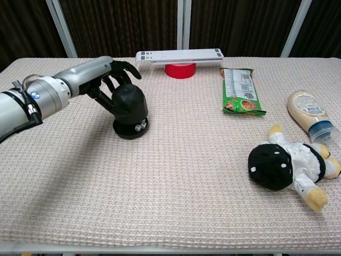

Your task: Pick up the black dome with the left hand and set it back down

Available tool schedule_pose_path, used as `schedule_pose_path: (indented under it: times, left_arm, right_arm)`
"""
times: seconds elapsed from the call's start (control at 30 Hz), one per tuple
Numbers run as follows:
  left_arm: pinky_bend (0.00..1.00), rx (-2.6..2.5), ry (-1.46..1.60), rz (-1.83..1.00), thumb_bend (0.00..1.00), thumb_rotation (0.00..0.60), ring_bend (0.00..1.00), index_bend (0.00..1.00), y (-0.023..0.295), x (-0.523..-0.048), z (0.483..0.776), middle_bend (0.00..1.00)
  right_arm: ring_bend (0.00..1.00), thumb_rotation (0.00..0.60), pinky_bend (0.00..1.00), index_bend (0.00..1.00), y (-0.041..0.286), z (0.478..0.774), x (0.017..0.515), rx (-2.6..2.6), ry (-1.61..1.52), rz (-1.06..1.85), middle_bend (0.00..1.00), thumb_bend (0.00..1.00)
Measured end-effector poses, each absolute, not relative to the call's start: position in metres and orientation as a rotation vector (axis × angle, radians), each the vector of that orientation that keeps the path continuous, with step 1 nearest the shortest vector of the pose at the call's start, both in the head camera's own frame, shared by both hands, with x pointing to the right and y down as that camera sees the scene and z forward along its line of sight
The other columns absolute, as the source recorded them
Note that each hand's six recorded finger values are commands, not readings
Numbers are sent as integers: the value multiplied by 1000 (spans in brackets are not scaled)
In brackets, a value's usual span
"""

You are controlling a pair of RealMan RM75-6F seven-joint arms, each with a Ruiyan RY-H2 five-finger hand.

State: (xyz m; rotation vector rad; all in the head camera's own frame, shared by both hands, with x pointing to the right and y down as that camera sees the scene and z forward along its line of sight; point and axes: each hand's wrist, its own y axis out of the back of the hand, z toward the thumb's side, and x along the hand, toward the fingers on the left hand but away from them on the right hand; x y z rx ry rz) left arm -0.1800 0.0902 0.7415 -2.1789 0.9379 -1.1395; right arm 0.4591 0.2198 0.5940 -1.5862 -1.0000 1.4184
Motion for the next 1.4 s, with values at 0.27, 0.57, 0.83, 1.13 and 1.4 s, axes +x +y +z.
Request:
schedule_pose_path:
  times: [0.27, 0.57, 0.83, 1.13, 1.4]
  left_arm:
    - [359, -2048, 981, -1179, 164, 600, 289, 255, 69, -202, 736, 432]
    - [218, -1966, 995, -1330, 140, 600, 108, 169, 59, -240, 765, 204]
    - [201, -1972, 977, -1322, 113, 600, 98, 146, 64, -248, 765, 194]
    - [155, -1942, 916, -1376, 113, 600, 68, 146, 73, -270, 731, 155]
    - [142, -1834, 921, -1434, 51, 600, 58, 146, 118, -315, 678, 142]
  right_arm:
    - [0, 600, 0, 0, 221, 597, 457, -1594, -991, 1423, 0, 97]
    - [0, 600, 0, 0, 220, 595, 456, -1589, -988, 1421, 0, 96]
    - [0, 600, 0, 0, 219, 594, 456, -1588, -998, 1420, 0, 100]
    - [0, 600, 0, 0, 219, 592, 457, -1589, -1006, 1406, 0, 99]
    - [0, 600, 0, 0, 219, 585, 456, -1588, -1030, 1376, 0, 99]
